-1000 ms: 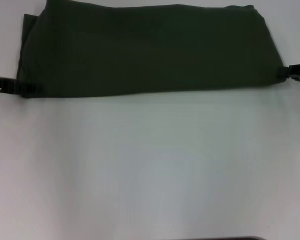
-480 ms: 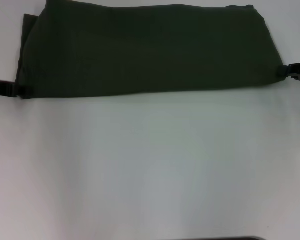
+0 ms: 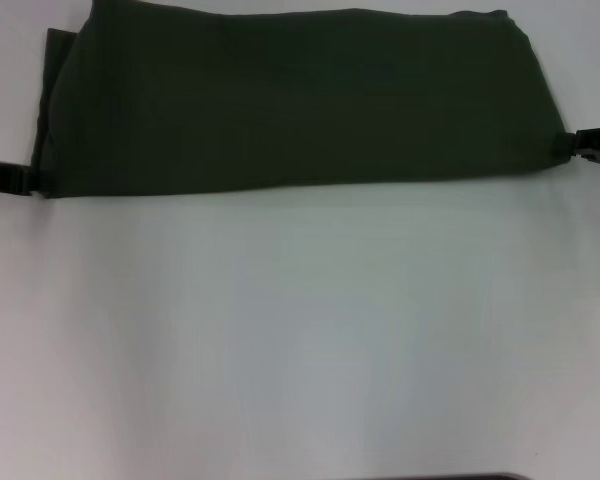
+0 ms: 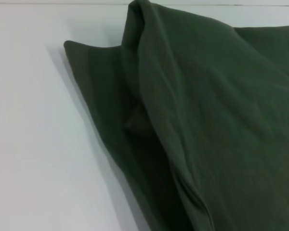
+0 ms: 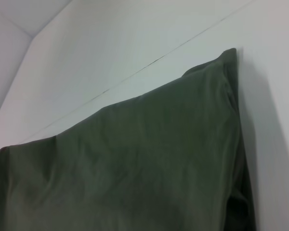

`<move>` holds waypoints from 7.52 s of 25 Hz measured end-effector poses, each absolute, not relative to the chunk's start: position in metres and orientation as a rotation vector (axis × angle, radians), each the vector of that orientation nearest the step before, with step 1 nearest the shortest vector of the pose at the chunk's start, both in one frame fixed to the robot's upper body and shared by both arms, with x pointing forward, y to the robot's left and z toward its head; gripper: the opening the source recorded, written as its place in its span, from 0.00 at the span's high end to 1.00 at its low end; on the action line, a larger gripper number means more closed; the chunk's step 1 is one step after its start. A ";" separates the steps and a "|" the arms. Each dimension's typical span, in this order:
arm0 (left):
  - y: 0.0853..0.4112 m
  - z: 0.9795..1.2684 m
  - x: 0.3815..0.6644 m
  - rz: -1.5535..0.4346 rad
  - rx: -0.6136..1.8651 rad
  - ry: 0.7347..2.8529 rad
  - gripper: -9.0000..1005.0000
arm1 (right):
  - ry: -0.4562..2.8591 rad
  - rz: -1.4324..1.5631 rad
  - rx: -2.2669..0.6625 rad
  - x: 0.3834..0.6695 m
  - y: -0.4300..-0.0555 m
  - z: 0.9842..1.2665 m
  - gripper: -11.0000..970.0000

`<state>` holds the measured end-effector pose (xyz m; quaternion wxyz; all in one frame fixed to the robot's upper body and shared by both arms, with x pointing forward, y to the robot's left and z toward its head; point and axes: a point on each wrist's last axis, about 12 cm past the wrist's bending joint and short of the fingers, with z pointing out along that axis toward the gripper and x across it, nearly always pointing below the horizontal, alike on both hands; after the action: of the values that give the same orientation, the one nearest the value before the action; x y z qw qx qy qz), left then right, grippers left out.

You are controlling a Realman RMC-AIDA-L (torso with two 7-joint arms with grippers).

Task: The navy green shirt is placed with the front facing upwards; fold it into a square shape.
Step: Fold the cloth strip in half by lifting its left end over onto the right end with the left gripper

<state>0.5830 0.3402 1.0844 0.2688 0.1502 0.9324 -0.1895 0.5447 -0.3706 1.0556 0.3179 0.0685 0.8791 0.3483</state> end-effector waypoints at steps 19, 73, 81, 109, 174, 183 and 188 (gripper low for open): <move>0.357 1.093 0.556 -0.672 0.413 2.513 0.99 | 2.328 0.981 0.124 0.518 -0.381 1.052 0.98; 0.395 1.083 0.440 -1.173 0.338 2.435 0.99 | 2.330 1.294 -0.077 0.412 -0.389 1.040 0.98; 0.400 1.075 0.434 -1.134 0.311 2.476 0.99 | 2.324 1.257 -0.020 0.409 -0.398 1.040 0.98; 0.407 1.073 0.441 -1.072 0.329 2.586 0.99 | 2.397 1.128 0.139 0.401 -0.424 1.037 0.98; 0.338 1.076 0.508 -1.082 0.345 2.077 0.46 | 2.269 1.375 -0.380 0.504 -0.311 1.059 0.97; 0.337 1.075 0.508 -1.077 0.342 2.079 0.46 | 2.307 1.385 -0.513 0.509 -0.276 1.047 0.97; 0.336 1.074 0.509 -1.081 0.341 2.079 0.46 | 2.394 1.300 -0.527 0.513 -0.269 1.034 0.97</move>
<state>0.5087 0.3358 1.0740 0.3775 0.1335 0.8130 -0.4227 0.5128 -0.2688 1.0345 0.1825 -0.1867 0.8482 0.4608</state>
